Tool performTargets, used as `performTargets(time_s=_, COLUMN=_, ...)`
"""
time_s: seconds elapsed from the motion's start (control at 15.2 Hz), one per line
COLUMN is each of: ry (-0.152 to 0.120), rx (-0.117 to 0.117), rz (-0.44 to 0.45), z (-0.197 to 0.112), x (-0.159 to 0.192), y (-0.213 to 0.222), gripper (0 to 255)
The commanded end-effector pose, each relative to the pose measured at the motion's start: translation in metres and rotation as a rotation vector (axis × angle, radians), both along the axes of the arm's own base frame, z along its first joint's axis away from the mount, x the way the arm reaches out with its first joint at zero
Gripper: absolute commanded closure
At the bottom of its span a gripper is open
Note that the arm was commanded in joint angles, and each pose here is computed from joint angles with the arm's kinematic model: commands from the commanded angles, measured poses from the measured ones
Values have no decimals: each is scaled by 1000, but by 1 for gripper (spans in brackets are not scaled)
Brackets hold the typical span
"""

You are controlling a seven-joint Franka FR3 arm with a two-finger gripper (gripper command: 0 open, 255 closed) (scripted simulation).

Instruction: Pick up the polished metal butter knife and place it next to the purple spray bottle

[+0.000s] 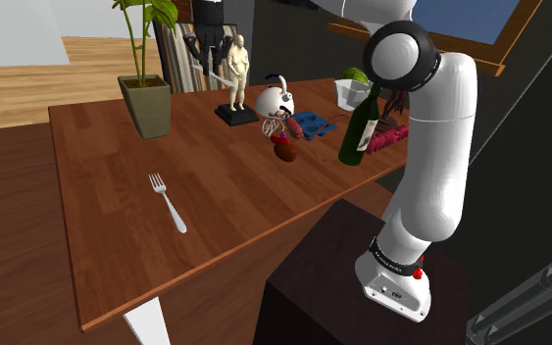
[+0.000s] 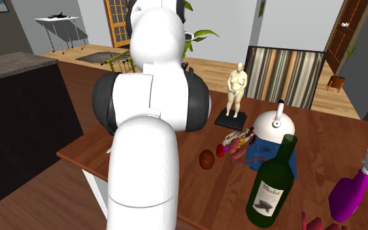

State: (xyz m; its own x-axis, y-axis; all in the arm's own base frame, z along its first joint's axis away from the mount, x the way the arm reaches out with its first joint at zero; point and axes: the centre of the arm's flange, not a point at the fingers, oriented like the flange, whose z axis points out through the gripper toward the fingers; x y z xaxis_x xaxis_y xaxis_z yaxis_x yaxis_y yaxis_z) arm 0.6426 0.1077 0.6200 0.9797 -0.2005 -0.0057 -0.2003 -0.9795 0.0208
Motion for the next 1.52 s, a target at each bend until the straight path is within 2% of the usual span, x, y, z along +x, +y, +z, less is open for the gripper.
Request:
performTargets(time_s=0.0, ry=0, rx=0, rz=0, z=11, x=-1, y=1, gripper=255)
performTargets(time_s=0.33, ry=0, rx=0, rz=0, z=35, x=-1, y=1, gripper=255)
performTargets(time_s=1.45, ry=0, rx=0, rz=0, z=36, x=-110, y=-195, gripper=255)
